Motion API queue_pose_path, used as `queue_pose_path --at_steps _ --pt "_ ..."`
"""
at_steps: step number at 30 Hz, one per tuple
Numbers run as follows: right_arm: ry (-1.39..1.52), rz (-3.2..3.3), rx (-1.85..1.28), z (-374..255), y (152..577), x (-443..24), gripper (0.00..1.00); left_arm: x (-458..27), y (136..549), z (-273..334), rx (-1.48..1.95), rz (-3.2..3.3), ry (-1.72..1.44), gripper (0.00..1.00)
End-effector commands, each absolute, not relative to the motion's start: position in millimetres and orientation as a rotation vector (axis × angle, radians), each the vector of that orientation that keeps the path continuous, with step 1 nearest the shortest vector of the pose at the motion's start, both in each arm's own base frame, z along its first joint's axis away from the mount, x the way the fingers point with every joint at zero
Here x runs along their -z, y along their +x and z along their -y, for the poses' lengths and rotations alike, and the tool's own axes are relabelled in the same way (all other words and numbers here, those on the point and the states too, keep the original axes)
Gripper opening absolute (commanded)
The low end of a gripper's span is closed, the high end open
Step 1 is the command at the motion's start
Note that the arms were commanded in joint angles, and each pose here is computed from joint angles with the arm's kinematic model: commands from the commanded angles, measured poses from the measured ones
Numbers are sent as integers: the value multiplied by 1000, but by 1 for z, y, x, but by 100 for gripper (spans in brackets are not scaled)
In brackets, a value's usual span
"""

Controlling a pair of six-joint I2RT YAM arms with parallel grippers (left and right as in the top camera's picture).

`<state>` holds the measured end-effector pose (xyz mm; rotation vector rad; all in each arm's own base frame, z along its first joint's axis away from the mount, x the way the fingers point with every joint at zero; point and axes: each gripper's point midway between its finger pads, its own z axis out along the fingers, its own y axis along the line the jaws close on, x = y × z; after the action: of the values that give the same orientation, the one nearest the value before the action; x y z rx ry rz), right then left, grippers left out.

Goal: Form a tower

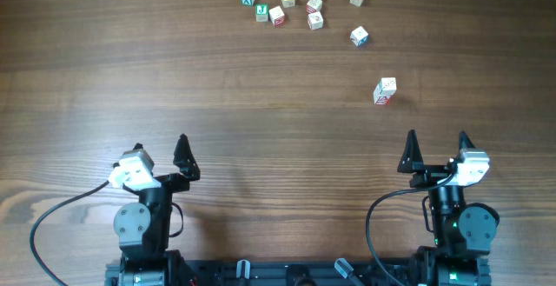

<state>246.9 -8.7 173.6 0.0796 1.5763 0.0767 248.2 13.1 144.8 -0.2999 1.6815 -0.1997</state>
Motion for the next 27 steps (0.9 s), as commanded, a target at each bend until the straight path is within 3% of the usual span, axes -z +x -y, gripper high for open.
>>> queue_pose_path --at_steps 1,27 --pt "70 -1567 -56 10 247 -176 100 -146 247 -15 173 -1673 -285 100" --pt "70 -1567 -56 10 247 -176 100 -157 246 -10 192 -1628 -258 100"
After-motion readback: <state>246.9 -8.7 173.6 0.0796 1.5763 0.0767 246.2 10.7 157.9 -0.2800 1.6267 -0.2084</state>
